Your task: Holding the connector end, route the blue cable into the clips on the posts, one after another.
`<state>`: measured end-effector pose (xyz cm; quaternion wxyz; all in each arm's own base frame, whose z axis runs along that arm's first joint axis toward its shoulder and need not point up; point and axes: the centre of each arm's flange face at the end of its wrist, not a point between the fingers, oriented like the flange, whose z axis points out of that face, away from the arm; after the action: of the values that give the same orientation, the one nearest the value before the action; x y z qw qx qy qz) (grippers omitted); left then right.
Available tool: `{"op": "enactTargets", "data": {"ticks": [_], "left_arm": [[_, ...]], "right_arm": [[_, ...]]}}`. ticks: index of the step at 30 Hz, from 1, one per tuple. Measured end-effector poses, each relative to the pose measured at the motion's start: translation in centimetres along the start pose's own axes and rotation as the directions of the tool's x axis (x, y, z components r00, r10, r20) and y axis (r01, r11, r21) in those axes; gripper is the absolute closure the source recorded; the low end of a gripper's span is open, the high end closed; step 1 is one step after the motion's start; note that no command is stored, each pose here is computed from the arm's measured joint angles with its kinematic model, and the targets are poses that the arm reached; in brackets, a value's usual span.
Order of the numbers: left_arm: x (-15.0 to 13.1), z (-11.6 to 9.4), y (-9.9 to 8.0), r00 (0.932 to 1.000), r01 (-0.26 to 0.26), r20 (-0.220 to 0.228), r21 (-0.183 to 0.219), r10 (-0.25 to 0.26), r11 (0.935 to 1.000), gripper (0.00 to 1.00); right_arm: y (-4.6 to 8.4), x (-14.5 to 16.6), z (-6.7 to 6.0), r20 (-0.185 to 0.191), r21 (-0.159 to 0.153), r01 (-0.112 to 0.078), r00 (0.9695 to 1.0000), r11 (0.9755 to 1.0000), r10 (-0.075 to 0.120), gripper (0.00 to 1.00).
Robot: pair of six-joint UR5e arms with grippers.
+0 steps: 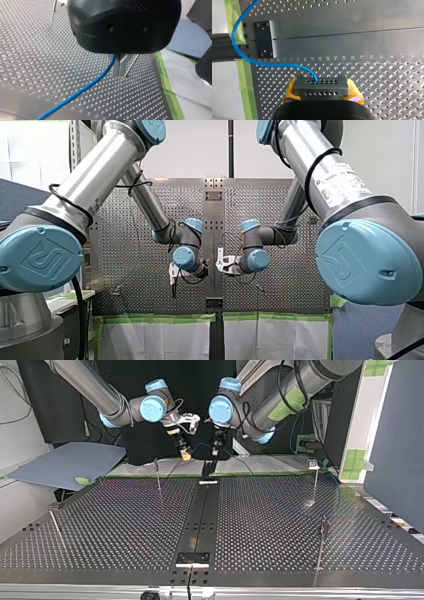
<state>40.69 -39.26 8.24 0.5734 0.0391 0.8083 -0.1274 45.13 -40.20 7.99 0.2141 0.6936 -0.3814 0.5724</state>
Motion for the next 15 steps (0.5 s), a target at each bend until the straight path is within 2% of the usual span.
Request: {"op": "enactTargets", "data": {"ticks": [2, 7, 10, 15], "left_arm": [[1.0, 0.1, -0.2, 1.0, 0.004, -0.001, 0.006, -0.004, 1.0, 1.0], [1.8, 0.1, -0.8, 1.0, 0.006, 0.005, 0.019, -0.006, 0.9998, 1.0], [2.4, 0.0, -1.3, 0.9999, 0.006, 0.013, 0.024, -0.006, 0.9997, 1.0], [4.5, 0.0, -2.2, 0.9998, 0.013, 0.012, 0.046, -0.013, 0.9989, 1.0]], "right_arm": [[0.2, -0.5, -0.3, -0.001, -0.003, -0.008, 1.0, 1.0, 0.008, 1.0], [1.3, -1.9, -1.3, -0.004, -0.019, -0.042, 0.9991, 0.9989, 0.042, 1.0], [1.8, -2.6, -1.7, -0.008, -0.026, -0.051, 0.9987, 0.9984, 0.051, 1.0], [3.0, -3.8, -1.5, -0.02, -0.048, -0.063, 0.9979, 0.9969, 0.062, 1.0]]}}
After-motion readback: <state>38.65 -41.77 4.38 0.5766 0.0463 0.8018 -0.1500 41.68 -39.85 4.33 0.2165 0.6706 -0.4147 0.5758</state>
